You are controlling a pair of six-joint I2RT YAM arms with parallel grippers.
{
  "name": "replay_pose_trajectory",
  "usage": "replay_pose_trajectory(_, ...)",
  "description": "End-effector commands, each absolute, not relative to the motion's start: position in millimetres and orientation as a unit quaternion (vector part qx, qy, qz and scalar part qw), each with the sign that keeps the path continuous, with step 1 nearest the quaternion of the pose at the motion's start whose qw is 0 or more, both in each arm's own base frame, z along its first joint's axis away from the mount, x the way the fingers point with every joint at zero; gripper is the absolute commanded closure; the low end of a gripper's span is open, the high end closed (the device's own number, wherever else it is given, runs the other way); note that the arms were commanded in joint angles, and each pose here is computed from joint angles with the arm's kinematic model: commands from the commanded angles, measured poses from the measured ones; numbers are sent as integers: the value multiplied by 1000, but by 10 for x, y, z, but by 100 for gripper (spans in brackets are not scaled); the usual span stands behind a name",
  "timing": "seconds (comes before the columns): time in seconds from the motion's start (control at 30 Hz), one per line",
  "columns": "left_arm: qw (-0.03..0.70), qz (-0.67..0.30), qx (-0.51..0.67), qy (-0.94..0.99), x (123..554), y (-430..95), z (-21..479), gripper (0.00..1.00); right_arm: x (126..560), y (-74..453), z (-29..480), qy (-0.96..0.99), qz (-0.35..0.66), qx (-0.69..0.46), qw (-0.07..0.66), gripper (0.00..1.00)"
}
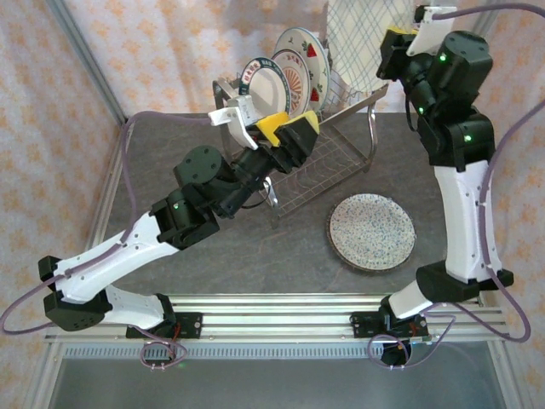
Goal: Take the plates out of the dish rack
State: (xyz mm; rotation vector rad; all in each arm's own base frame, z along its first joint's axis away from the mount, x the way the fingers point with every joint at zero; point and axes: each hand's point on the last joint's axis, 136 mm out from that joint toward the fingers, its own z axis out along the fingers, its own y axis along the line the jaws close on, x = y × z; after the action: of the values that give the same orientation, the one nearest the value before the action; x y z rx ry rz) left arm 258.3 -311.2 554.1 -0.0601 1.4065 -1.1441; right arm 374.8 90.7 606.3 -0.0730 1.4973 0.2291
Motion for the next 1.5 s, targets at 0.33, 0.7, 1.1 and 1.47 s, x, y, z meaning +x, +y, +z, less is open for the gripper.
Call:
replay_pose_trajectory(0.33, 534, -594, -39, 601, 2592, -3549, 5584, 15, 2979, 366, 6279, 653, 103, 90, 744, 100)
replay_pose_trajectory(0.7, 400, -638, -118, 647, 2680, -3973, 5089, 22, 2600, 31, 5877, 679, 125, 218, 690, 100)
replay_pose_trajectory(1.1, 273, -683, -198, 648, 2661, -4434, 4528, 28, 2192, -205, 5366, 690, 147, 327, 629, 100)
replay_pose_trajectory(1.47, 203, -692, -239, 650, 2686, -4687, 4221, 34, 2106, -141, 4991, 688, 211, 392, 573, 100)
